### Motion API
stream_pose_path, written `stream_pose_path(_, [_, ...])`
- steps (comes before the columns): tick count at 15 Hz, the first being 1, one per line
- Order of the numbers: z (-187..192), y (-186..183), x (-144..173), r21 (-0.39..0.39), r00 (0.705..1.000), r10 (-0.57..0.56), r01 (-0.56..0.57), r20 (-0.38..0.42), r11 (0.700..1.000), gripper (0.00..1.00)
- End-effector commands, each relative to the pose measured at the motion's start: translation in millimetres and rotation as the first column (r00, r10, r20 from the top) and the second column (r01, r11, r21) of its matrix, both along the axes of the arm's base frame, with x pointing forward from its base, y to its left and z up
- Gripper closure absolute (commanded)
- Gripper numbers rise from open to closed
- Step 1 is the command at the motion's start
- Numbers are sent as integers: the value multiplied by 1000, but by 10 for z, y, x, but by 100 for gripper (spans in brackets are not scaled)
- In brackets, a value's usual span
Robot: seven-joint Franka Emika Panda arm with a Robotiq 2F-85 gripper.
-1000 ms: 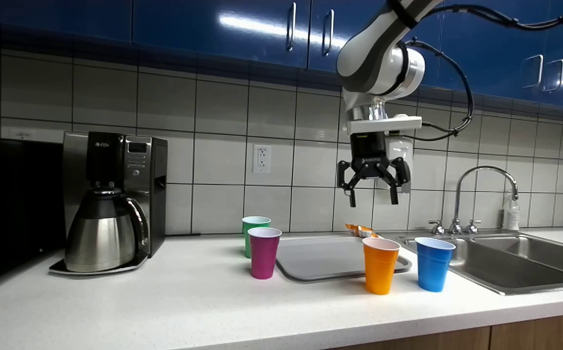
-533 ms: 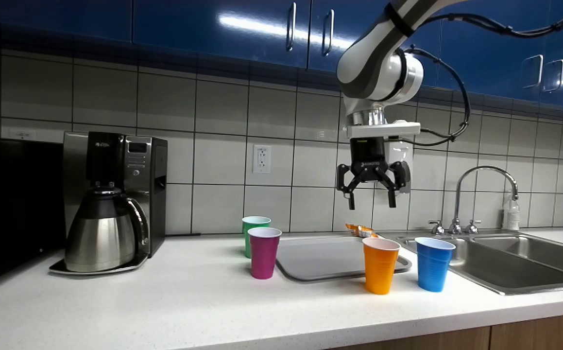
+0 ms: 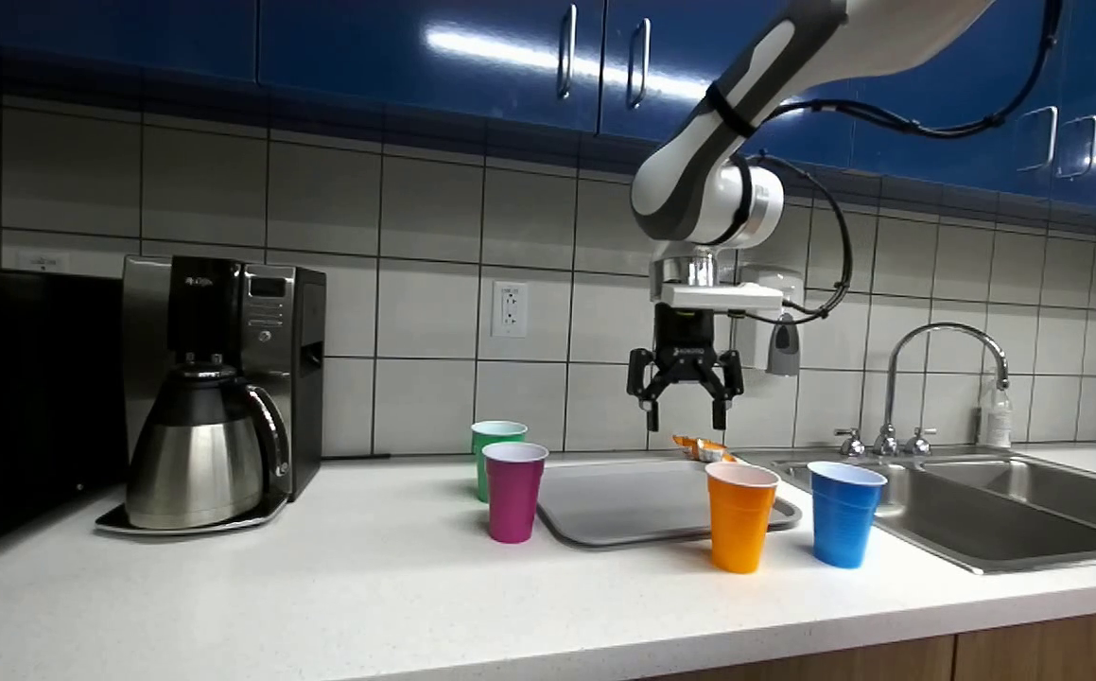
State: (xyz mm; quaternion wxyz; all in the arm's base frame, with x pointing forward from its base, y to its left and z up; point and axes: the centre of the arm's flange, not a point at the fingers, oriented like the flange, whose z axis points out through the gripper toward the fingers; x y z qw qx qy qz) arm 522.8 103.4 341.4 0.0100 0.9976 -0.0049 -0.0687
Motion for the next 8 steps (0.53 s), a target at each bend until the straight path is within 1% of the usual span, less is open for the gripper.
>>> stream_pose_path(1, [-62, 129, 259, 13, 996, 88, -89, 33, 996, 0])
stream_pose_path(3, [-91, 234, 319, 24, 992, 113, -115, 53, 993, 0])
stream_pose_path(6, [-80, 413, 378, 29, 985, 135, -139, 109, 990, 0])
stream_pose_path(8, [-74, 535, 449, 39, 981, 141, -147, 132, 988, 0])
